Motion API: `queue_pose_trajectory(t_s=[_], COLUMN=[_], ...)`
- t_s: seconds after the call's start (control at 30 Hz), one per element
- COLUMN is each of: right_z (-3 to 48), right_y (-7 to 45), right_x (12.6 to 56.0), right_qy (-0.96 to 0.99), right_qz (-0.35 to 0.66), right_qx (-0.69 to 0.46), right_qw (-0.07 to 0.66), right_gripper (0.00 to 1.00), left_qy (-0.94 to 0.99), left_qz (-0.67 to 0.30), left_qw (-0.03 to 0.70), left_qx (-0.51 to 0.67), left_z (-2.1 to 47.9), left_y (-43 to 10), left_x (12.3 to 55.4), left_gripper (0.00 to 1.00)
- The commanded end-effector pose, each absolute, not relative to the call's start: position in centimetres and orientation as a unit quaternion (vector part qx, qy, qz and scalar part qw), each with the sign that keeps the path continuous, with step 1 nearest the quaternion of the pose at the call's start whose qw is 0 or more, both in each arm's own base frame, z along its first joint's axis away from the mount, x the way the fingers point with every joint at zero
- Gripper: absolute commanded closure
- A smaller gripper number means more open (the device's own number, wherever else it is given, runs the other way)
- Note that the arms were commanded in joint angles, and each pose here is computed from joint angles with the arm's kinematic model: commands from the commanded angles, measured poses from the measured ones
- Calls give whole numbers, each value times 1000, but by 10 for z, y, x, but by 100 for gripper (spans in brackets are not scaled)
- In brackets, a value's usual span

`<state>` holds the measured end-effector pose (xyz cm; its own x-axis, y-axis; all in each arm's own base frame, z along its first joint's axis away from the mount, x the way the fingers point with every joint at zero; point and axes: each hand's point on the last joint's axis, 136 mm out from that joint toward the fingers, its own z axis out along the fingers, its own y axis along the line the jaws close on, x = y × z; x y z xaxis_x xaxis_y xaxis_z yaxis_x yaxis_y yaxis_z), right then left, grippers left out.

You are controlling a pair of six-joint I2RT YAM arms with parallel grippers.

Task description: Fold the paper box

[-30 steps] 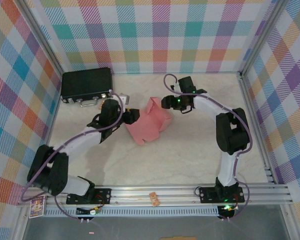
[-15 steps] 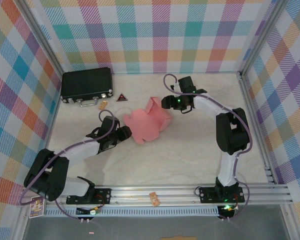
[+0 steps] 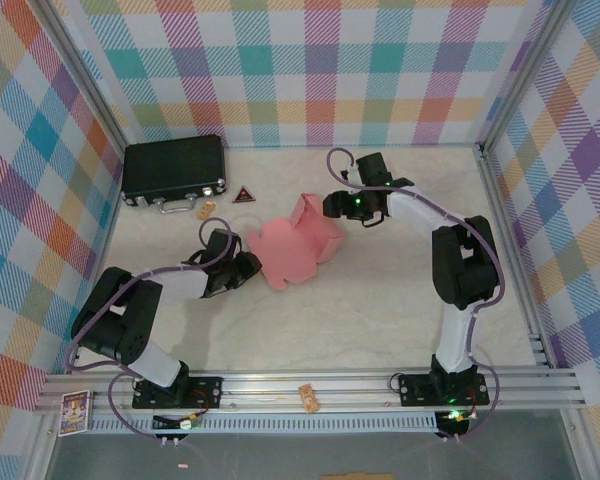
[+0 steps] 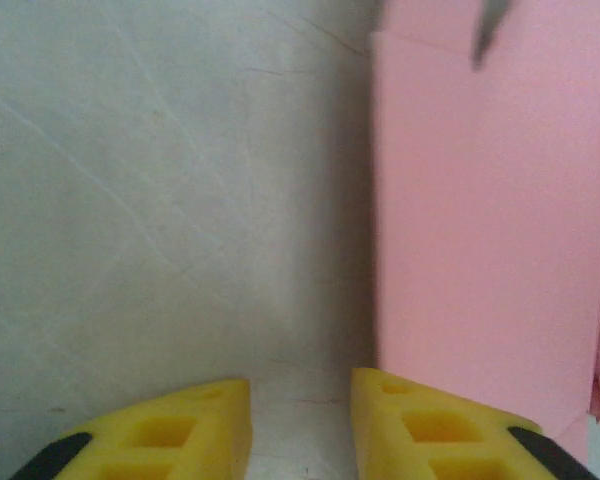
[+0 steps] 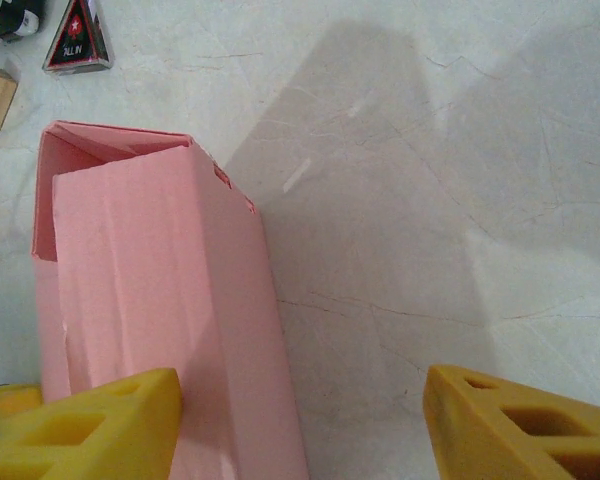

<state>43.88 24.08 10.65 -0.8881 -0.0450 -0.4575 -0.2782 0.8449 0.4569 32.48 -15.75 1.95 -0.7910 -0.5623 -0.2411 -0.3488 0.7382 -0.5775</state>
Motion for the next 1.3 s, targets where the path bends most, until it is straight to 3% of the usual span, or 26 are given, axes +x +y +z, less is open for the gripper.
queue_pose_trajectory(t_s=[0.0, 0.27, 0.47, 0.73, 1.0, 1.13, 1.27], right_z=[106, 102, 102, 100, 99, 99, 99], right_y=[234, 233, 234, 234, 234, 235, 235], right_x=[433, 432, 432, 432, 432, 432, 432], right_qy=[941, 942, 942, 942, 942, 942, 942], right_qz=[253, 251, 252, 254, 255, 256, 257], right_qx=[-85, -83, -82, -81, -81, -81, -81], right_qw=[210, 207, 206, 204, 202, 201, 201], right_gripper=[35, 35, 35, 35, 35, 35, 35], left_qy=[873, 867, 878, 878, 885, 890, 892], left_qz=[-360, -376, -317, -249, -250, -235, -264], left_qw=[252, 257, 284, 346, 331, 321, 301], left_qx=[-213, -200, -218, -217, -210, -224, -209], left_z=[54, 67, 68, 98, 88, 75, 66], left_y=[-201, -209, -183, -147, -151, -148, -164], left_x=[368, 375, 368, 356, 356, 356, 365], left_gripper=[71, 60, 70, 71, 56, 40, 39])
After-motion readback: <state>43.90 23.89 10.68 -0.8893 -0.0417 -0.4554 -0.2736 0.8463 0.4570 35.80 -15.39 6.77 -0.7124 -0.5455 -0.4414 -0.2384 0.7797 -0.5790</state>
